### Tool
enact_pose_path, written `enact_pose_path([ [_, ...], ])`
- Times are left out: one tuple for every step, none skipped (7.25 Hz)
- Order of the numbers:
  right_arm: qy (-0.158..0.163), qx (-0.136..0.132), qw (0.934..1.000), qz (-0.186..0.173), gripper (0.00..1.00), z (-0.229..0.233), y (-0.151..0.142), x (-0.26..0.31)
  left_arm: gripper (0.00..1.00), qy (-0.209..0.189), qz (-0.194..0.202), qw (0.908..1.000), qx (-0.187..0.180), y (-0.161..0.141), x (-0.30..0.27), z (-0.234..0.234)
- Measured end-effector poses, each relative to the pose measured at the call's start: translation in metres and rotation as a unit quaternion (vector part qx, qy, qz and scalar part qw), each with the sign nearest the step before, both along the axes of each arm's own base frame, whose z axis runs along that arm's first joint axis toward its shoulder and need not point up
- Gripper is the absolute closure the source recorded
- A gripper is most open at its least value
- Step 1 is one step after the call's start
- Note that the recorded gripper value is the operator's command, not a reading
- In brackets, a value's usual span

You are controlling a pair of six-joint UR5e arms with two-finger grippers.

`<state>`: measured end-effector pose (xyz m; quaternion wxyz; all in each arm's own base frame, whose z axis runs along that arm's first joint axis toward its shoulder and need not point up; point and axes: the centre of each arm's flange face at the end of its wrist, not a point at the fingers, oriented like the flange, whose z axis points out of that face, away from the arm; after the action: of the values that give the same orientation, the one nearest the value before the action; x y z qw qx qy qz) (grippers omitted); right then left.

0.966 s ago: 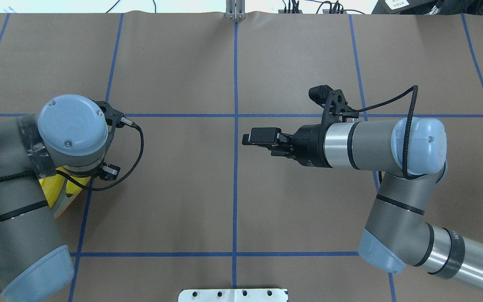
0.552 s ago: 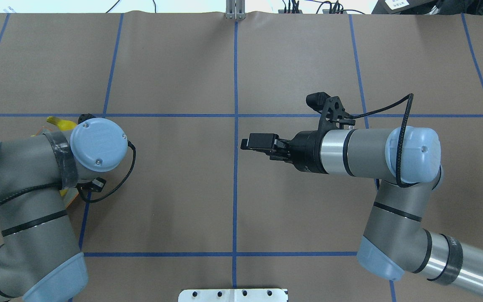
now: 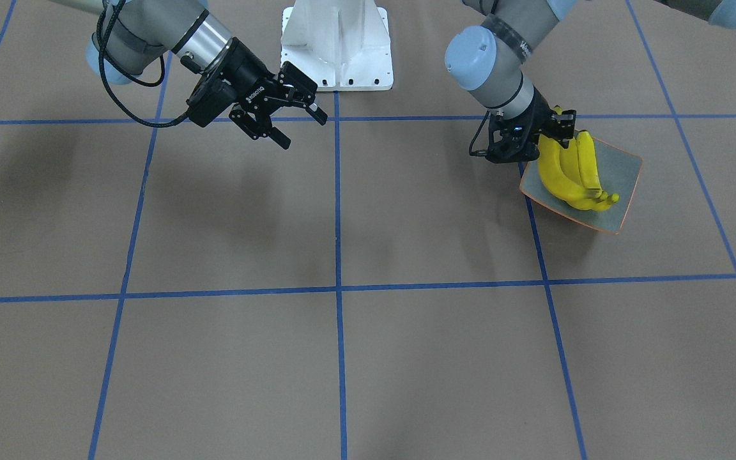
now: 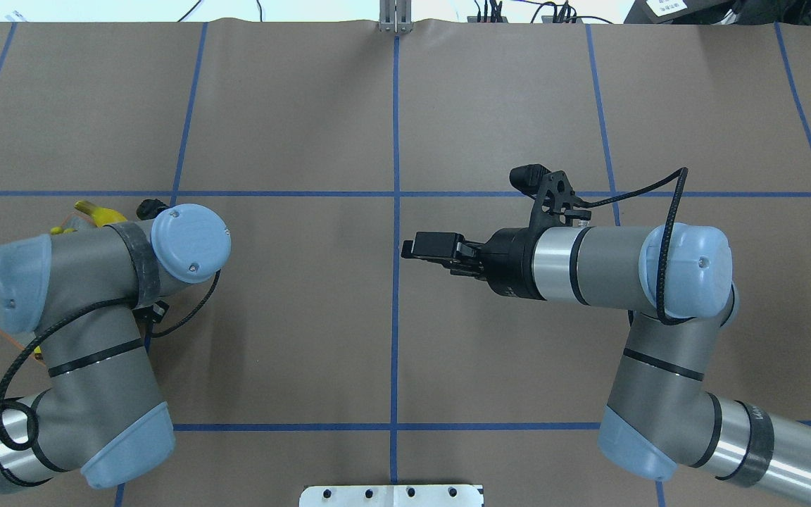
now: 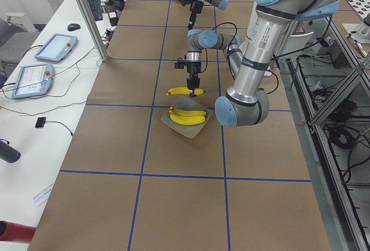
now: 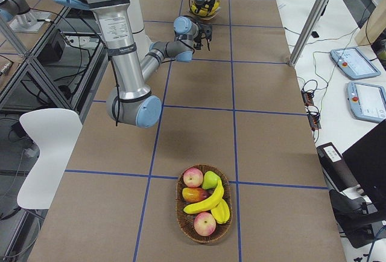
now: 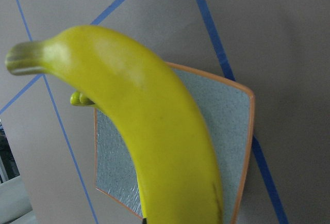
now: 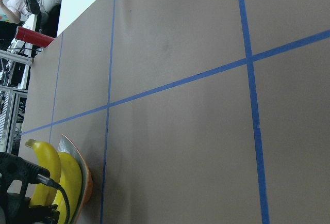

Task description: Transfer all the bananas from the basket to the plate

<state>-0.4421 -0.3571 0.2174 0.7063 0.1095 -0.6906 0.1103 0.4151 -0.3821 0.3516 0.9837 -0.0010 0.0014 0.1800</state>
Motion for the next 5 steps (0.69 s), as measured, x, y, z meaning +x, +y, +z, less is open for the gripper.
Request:
enact_pose_path([
  [0.0,0.0,1.0,0.002,0.0,0.0,0.002,-0.002,1.0,-0.009,0.001,1.0,0.0,-0.003,-0.002,0.007],
  [0.0,0.0,1.0,0.002,0.0,0.0,0.003,-0.003,1.0,-0.018,0.005,0.9998,-0.003,-0.003,-0.006,0.017],
  [-0.001,0.001,1.0,0.001,0.0,-0.001,0.004,-0.004,1.0,-0.027,0.009,0.9996,-0.007,-0.002,-0.006,0.027],
  [-0.001,0.001,1.0,0.001,0.0,-0.001,0.005,-0.004,1.0,-0.036,0.012,0.9992,-0.012,-0.002,-0.003,0.037],
  [-0.001,0.001,1.0,0.001,0.0,-0.001,0.005,-0.004,1.0,-0.041,0.015,0.9989,-0.016,-0.002,0.0,0.042],
])
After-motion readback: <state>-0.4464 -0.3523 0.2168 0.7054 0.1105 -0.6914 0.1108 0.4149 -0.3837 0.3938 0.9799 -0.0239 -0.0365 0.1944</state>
